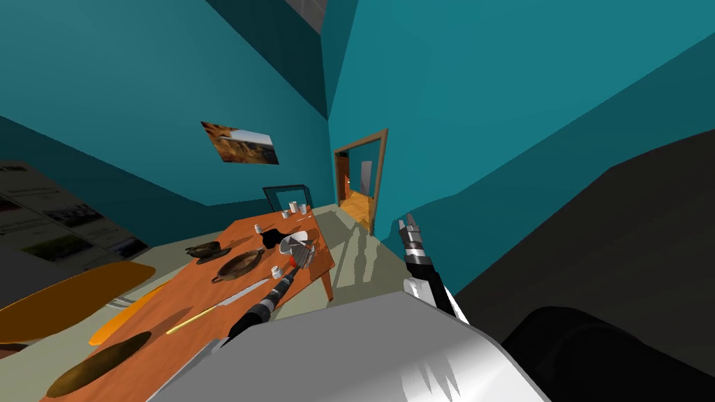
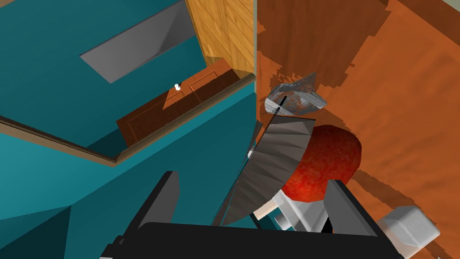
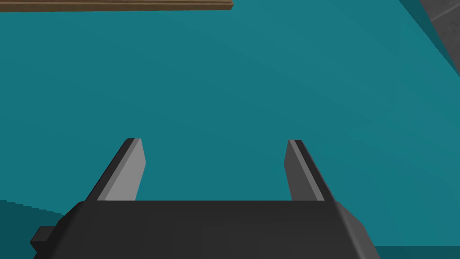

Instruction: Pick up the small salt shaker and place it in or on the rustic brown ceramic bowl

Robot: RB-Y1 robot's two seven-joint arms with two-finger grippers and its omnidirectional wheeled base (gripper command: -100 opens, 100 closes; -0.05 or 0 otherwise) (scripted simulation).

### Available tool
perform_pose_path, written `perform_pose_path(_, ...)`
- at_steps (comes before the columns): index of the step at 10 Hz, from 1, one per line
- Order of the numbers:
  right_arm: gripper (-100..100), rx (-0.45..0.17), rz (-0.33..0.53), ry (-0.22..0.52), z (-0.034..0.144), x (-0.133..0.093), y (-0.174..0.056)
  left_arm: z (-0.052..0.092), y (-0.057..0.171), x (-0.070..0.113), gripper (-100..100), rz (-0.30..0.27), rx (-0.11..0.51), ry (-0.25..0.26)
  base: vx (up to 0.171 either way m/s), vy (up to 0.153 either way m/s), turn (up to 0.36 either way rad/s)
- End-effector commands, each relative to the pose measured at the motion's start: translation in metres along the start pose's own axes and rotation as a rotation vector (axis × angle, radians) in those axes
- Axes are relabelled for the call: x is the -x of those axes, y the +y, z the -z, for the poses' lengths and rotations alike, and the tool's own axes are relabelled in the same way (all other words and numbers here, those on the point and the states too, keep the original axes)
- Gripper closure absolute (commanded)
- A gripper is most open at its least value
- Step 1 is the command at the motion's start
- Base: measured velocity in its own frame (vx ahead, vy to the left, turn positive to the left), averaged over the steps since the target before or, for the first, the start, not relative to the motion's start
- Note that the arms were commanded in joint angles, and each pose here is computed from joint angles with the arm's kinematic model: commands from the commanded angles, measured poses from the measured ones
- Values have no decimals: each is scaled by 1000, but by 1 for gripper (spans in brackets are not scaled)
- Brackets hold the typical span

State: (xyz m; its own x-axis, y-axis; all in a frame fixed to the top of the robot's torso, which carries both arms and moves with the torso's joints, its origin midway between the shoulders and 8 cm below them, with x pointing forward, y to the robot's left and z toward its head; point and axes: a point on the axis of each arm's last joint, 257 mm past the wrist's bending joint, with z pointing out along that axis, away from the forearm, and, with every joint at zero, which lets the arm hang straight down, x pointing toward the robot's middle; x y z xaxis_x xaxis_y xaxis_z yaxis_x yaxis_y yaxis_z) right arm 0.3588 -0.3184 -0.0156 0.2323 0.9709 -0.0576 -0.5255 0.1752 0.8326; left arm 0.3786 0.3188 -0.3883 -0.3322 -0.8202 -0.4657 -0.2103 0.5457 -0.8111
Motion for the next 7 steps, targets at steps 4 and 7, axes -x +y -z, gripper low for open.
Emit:
perform_pose_path(4, 0, 0, 0, 0, 0, 0, 0, 10, 64, 7, -100, -57, 145, 36, -1, -23, -91)
perform_pose_path(7, 0, 0, 0, 0, 0, 0, 0, 30, 125, 22, -100, -115, 291, 58, 8, -35, -145)
